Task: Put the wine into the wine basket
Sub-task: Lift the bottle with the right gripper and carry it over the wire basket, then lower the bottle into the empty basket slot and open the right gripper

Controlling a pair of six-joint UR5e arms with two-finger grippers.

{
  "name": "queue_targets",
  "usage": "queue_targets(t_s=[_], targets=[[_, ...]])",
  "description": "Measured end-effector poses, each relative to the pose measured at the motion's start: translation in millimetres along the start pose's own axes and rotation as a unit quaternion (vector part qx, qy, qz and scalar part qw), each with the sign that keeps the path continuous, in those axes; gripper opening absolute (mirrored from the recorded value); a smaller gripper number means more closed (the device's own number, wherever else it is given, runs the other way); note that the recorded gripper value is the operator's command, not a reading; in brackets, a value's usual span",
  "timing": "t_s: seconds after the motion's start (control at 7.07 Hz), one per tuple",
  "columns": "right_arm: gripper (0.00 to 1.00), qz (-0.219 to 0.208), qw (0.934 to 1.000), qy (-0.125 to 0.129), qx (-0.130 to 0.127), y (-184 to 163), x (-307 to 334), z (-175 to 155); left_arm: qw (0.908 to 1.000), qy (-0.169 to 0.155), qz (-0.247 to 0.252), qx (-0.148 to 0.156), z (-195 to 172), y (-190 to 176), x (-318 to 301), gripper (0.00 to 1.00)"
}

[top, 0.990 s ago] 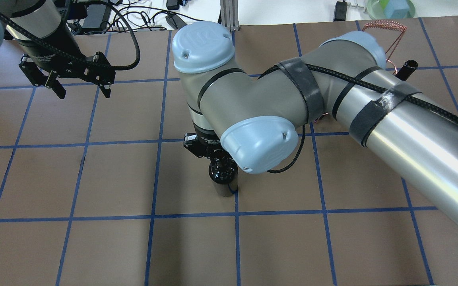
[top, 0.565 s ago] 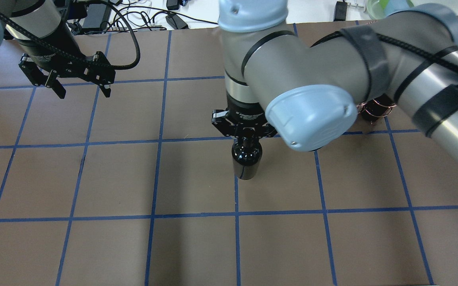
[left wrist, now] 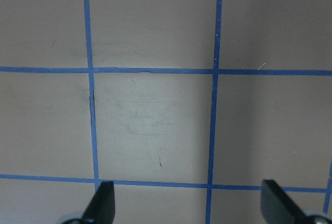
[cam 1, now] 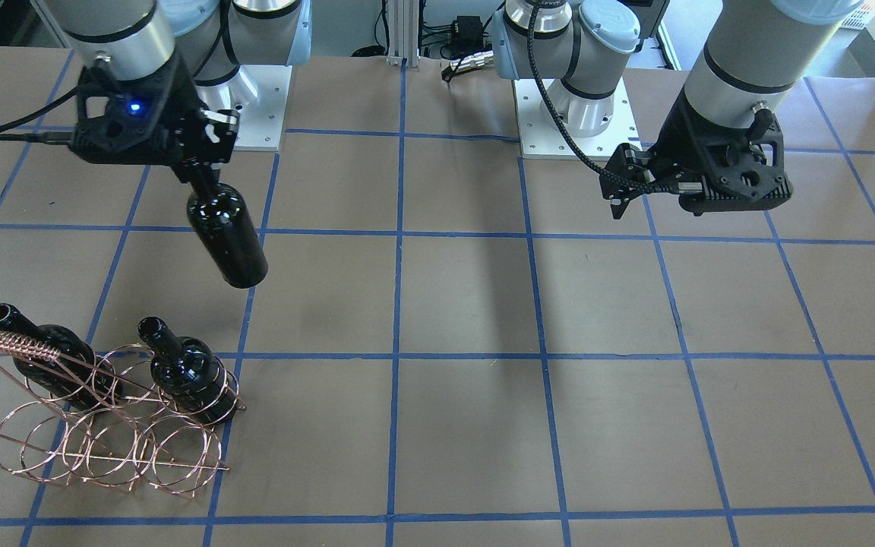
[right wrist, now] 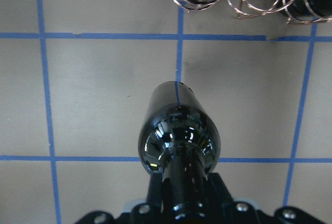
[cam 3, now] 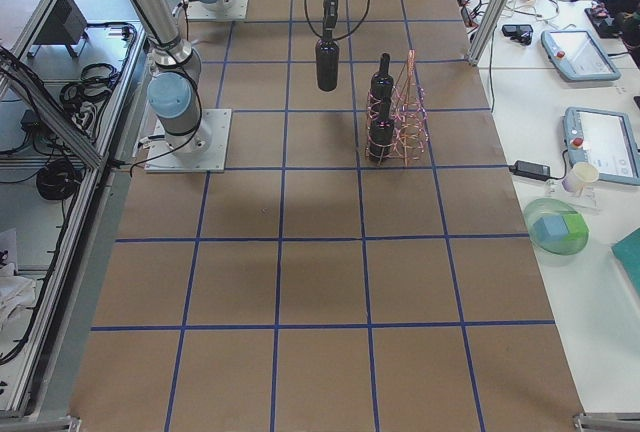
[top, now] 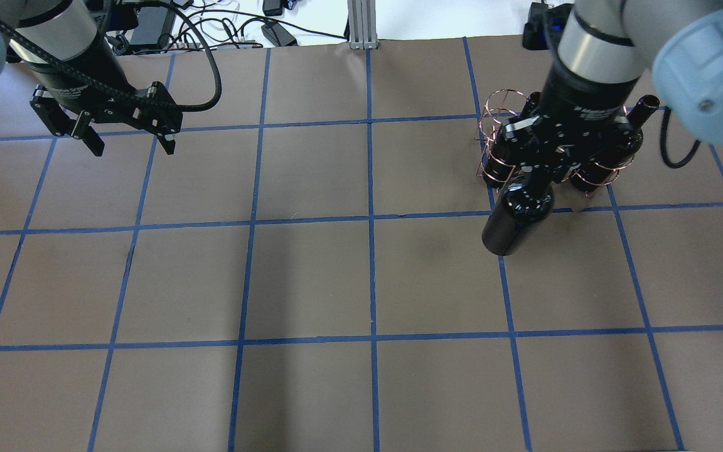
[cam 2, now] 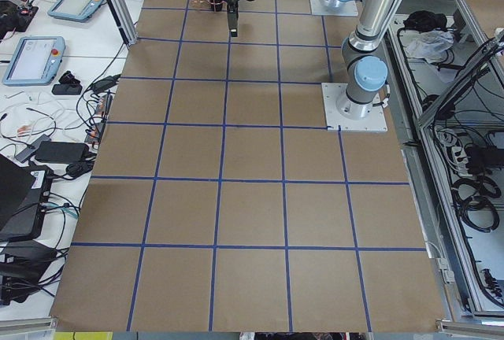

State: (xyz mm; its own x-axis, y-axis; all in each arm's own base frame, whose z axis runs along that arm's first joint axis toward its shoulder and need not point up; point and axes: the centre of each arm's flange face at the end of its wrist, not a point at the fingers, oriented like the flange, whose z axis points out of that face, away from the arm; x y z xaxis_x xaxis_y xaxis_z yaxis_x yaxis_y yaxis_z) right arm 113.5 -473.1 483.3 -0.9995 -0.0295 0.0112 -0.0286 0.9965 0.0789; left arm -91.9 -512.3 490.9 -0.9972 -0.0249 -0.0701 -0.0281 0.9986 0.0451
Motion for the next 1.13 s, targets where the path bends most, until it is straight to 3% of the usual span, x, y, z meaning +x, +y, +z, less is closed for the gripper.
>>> queue_targets(t_s=[0.28,0.57,1.13], targets=[[0.17,0.007,0.9998,0.002,0.019,-19,56,-23,1.0000,-0.001,0.000,-0.001,2,0,0,1.00],[0.17,0.012,0.9993,0.002,0.035,-60,75,-49,1.0000,-0.001,0.000,0.000,3,0,0,1.00],[0.17,-0.004,0.9985,0.010,0.053,-112,86,-47,1.0000,-0.002,0.001,-0.002,4,0,1,1.00]])
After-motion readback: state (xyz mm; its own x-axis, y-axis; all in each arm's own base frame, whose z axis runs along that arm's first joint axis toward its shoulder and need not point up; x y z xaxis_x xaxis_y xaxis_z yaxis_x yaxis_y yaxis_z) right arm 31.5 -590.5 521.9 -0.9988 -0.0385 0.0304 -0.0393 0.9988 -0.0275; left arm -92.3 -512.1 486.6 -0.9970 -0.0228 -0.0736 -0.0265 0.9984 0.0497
